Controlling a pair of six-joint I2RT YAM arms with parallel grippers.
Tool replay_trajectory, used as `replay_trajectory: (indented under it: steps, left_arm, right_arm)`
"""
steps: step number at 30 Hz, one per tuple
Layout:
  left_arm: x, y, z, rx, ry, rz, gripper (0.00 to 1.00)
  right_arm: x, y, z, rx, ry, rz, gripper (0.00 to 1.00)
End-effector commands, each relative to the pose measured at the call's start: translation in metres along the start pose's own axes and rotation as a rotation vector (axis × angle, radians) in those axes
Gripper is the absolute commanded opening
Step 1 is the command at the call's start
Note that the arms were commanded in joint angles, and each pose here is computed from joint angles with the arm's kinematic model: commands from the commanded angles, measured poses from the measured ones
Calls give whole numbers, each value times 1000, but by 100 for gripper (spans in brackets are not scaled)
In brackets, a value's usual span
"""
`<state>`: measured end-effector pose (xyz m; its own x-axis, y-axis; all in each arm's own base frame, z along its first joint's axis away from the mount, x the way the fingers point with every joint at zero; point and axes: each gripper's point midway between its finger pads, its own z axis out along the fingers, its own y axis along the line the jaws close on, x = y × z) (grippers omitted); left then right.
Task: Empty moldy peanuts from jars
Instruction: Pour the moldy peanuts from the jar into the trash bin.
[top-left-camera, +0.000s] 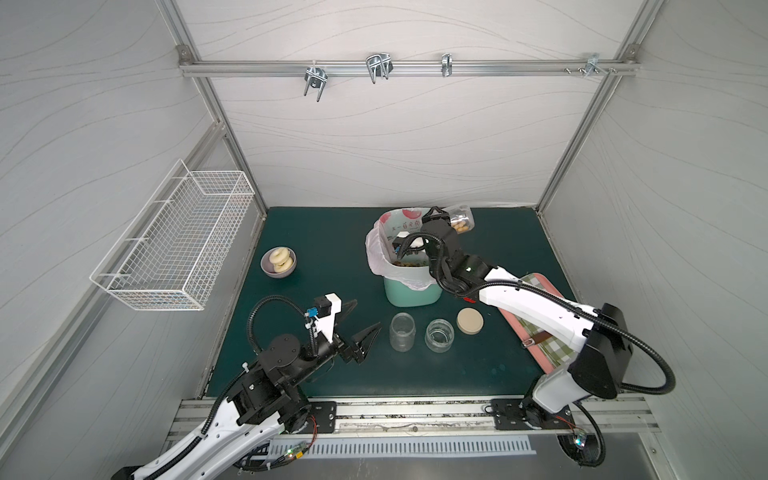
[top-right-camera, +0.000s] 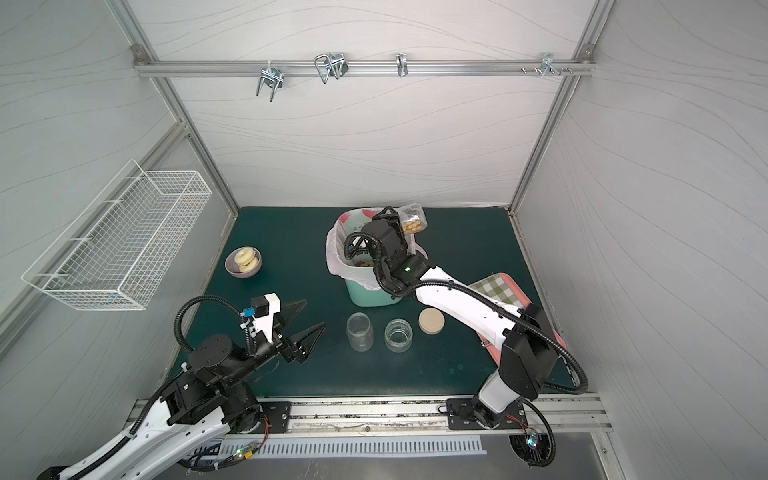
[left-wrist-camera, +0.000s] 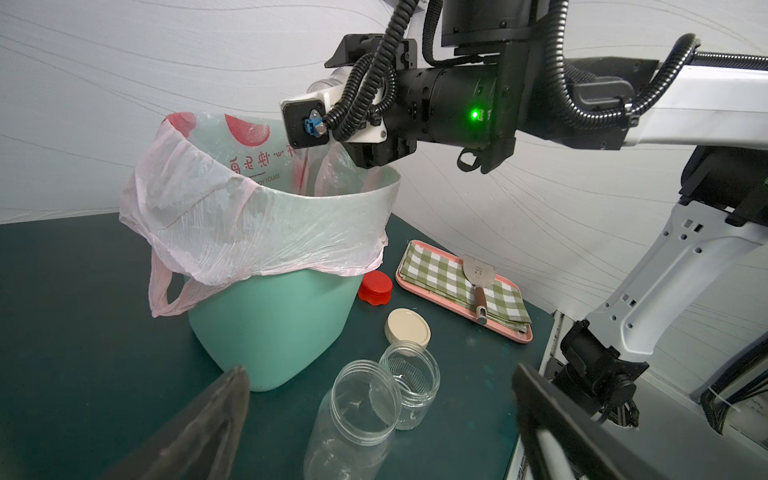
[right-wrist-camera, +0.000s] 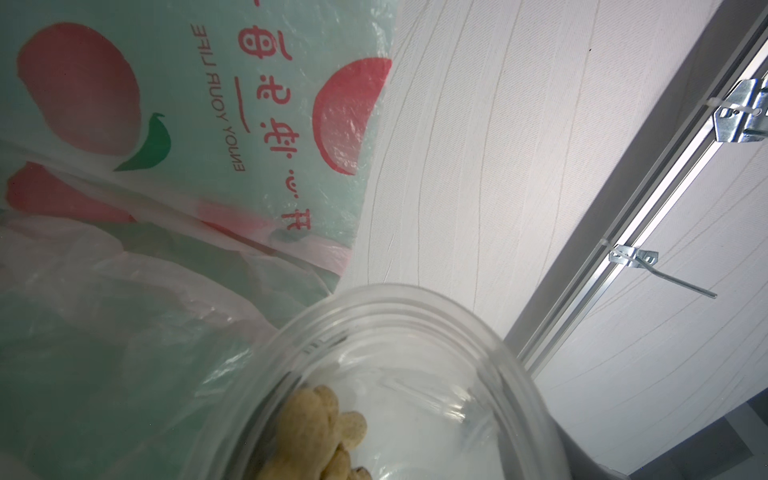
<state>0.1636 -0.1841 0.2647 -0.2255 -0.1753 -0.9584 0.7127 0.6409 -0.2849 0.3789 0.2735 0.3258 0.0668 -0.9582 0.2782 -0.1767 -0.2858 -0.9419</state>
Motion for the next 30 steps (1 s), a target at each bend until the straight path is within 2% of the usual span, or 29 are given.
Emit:
replay_trajectory:
  steps: [1, 18, 30]
  left_arm:
    - [-19, -4, -5, 11, -62, 8, 99]
    - [-20, -5, -6, 13, -65, 7, 99]
    - [-18, -5, -4, 13, -59, 6, 99]
  right_arm:
    - [-5, -6, 0, 37, 25, -48, 0]
    - [-8, -1, 1, 23, 14, -23, 1]
    - [5, -11, -5, 34, 13, 31, 1]
